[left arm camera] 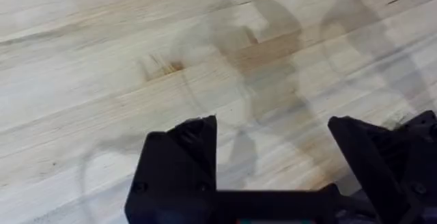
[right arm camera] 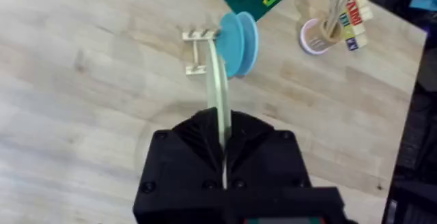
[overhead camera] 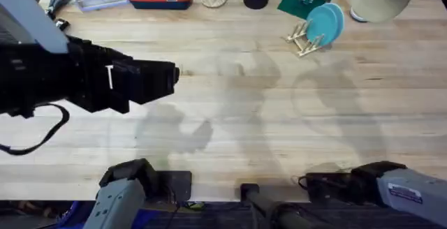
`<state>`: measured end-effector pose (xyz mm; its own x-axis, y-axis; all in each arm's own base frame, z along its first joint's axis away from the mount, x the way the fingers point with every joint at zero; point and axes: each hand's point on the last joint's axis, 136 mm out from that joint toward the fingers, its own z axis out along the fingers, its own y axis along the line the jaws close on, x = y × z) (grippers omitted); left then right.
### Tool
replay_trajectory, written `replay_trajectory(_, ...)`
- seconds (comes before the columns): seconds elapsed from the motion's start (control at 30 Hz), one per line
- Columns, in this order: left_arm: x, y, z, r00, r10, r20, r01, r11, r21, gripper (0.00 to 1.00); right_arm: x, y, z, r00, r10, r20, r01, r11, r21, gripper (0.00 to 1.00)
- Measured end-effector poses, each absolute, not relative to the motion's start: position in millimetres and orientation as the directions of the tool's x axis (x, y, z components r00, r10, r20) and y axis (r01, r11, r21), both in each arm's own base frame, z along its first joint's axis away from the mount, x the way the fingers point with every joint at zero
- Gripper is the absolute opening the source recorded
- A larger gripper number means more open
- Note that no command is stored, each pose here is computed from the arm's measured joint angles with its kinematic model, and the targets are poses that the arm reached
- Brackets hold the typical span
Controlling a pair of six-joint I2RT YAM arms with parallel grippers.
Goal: Pick up the plates from the table one by one and place each into a slot on the dish rack.
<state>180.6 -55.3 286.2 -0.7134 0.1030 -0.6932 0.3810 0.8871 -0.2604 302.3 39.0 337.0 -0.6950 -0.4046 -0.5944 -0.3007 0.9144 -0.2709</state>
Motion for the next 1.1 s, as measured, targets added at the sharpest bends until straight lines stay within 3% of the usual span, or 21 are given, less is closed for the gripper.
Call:
replay_trajectory(0.77, 180.6, -55.3, 286.2, -0.713, 0.103, -0.693, 0.381, 0.887, -0.26, 0.994, 330.8, 35.7, 364.3, -0.578, -0.445, -0.684, -0.29, 0.895, -0.338, 0.031)
replay_trajectory(1.1, 180.6, -55.3, 286.2, -0.714, 0.103, -0.693, 0.381, 0.887, -0.261, 0.994, 331.4, 17.3, 362.1, -0.614, -0.341, -0.712, -0.234, 0.94, -0.248, 0.031)
